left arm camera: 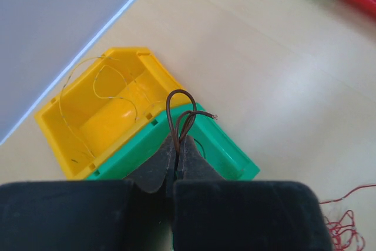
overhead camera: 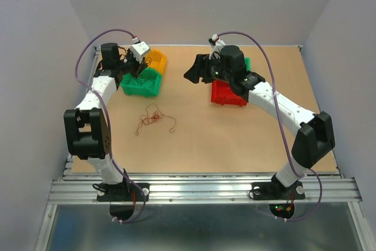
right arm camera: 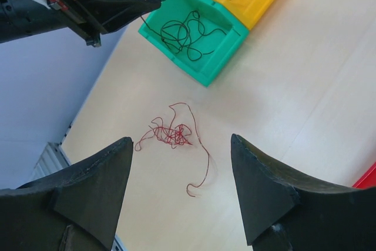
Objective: Untangle the cables
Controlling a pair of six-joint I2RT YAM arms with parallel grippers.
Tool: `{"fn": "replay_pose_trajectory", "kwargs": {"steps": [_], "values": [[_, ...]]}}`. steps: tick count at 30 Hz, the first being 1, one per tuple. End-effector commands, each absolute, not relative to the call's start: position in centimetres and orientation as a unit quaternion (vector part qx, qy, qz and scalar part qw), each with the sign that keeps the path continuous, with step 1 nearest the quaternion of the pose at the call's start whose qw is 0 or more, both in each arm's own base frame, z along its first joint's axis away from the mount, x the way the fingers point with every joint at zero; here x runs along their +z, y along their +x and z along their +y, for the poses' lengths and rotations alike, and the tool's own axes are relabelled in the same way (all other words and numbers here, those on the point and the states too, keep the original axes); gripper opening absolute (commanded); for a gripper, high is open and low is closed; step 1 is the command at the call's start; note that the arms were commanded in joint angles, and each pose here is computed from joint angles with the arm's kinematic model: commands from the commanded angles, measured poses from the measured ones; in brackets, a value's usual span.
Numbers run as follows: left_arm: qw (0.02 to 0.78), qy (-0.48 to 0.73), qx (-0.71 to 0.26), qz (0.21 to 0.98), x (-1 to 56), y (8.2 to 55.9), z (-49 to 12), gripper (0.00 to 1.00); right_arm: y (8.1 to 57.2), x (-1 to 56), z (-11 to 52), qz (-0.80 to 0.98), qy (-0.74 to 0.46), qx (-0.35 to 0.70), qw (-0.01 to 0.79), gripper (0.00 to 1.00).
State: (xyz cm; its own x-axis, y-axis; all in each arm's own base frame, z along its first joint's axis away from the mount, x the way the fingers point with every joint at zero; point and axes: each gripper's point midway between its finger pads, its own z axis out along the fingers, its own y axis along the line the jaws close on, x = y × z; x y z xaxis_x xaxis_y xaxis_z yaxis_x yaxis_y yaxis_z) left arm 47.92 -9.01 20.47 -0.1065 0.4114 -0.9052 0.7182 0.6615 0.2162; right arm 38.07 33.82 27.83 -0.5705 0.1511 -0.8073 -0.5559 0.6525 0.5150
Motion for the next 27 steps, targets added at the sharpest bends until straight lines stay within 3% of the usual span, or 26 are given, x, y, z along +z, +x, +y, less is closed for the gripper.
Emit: {"fn": "replay_pose_trajectory", "kwargs": {"steps": [1, 6, 7, 11, 14, 15, 16, 17, 23, 27], "values": [[0.583, 0.412, -0.097, 0.693, 22.4, 50.8, -7.4, 0.0, 38.0, 30.6, 33.4, 0.766, -0.122, 0.414, 0.477, 0.73], [0.564, 0.414, -0.104, 0.707, 20.5, 51.2, -6.8, 0.01, 38.3, 30.4, 33.6, 0.767, -0.124, 0.414, 0.474, 0.73], [0.562, 0.416, -0.099, 0.708, 20.5, 51.1, -6.6, 0.07, 38.3, 30.4, 33.7, 0.767, -0.125, 0.414, 0.474, 0.73], [0.543, 0.43, -0.084, 0.717, 19.3, 49.8, -5.3, 0.13, 38.6, 29.6, 34.2, 0.771, -0.127, 0.417, 0.464, 0.73], [0.53, 0.448, -0.066, 0.717, 18.3, 48.2, -4.8, 0.51, 38.8, 29.3, 34.6, 0.772, -0.129, 0.424, 0.456, 0.73], [0.523, 0.456, -0.06, 0.718, 17.4, 47.6, -4.7, 0.7, 38.8, 29.2, 34.7, 0.772, -0.131, 0.424, 0.455, 0.73], [0.53, 0.46, -0.05, 0.71, 18.3, 47.2, -4.6, 0.81, 38.9, 29.0, 34.9, 0.773, -0.131, 0.425, 0.452, 0.73], [0.534, 0.462, -0.044, 0.707, 18.6, 47.0, -4.6, 0.98, 39.0, 29.1, 35.0, 0.772, -0.134, 0.425, 0.453, 0.73], [0.54, 0.448, -0.038, 0.711, 22.0, 46.0, -4.4, 0.99, 38.6, 27.9, 35.8, 0.774, -0.154, 0.436, 0.431, 0.73], [0.503, 0.494, -0.054, 0.707, 21.3, 41.9, -5.1, 0.96, 38.2, 26.9, 35.9, 0.778, -0.161, 0.439, 0.419, 0.73]]}}
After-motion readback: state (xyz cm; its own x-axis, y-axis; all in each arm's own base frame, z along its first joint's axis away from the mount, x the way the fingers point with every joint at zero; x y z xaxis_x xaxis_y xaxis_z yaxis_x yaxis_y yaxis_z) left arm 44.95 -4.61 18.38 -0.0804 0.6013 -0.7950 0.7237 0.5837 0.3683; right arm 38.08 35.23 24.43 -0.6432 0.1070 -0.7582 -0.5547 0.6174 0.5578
